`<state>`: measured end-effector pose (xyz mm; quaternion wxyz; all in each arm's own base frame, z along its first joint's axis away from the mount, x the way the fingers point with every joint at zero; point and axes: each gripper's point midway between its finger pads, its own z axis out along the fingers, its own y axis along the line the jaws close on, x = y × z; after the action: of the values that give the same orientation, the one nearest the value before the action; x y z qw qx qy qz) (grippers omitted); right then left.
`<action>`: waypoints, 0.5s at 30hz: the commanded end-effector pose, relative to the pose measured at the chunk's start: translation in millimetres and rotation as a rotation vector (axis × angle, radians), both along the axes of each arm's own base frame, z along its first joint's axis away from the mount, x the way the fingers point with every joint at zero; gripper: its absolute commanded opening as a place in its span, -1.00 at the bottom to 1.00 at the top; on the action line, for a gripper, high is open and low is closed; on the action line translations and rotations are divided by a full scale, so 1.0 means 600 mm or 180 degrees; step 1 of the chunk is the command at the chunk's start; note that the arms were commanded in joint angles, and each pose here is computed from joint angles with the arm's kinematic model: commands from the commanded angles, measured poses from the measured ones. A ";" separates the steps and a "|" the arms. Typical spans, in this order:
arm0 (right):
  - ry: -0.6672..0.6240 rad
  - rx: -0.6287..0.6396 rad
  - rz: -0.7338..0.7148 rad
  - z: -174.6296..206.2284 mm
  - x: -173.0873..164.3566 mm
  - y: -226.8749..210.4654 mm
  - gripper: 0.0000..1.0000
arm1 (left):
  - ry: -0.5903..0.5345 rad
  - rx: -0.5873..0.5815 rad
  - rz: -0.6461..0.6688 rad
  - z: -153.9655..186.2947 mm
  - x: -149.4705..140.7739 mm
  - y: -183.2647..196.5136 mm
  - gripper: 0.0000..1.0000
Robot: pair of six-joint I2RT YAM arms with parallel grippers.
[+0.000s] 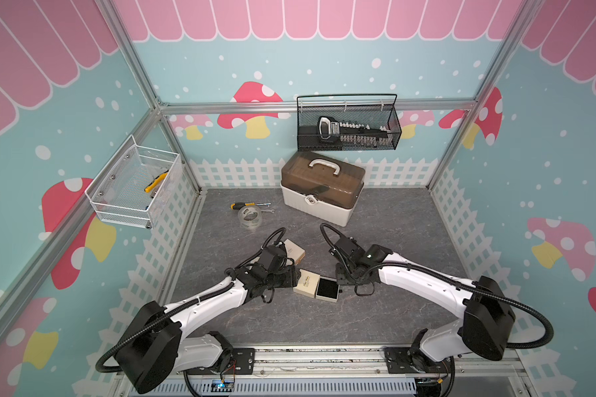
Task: Place the earrings into the drawer-style jewelry box
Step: Open the drawer in the jewelry box, then adjust the drawer in the jewelry box.
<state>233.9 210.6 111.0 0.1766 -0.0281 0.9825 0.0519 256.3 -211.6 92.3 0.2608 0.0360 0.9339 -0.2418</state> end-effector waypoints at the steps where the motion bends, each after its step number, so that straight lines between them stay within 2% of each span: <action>1: -0.0014 -0.0127 0.0094 -0.010 -0.002 -0.020 -0.42 | -0.0067 -0.0004 -0.0010 0.011 0.000 0.001 0.30; 8: 0.0264 -0.0059 0.0219 -0.046 -0.023 -0.023 -0.57 | 0.0027 -0.0057 -0.0067 -0.010 -0.007 -0.008 0.39; 11: 0.0405 0.0142 0.0290 -0.056 -0.034 -0.018 -0.61 | 0.0057 -0.0068 -0.0118 -0.019 -0.009 -0.013 0.43; 15: 0.0526 -0.0039 0.0109 -0.074 -0.044 -0.050 -0.68 | 0.0103 -0.0060 -0.0144 -0.030 -0.010 -0.018 0.43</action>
<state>213.8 188.6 69.7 0.1073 -0.0487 0.9915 0.0554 253.0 -218.3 79.0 0.2440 0.0442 0.9358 -0.2507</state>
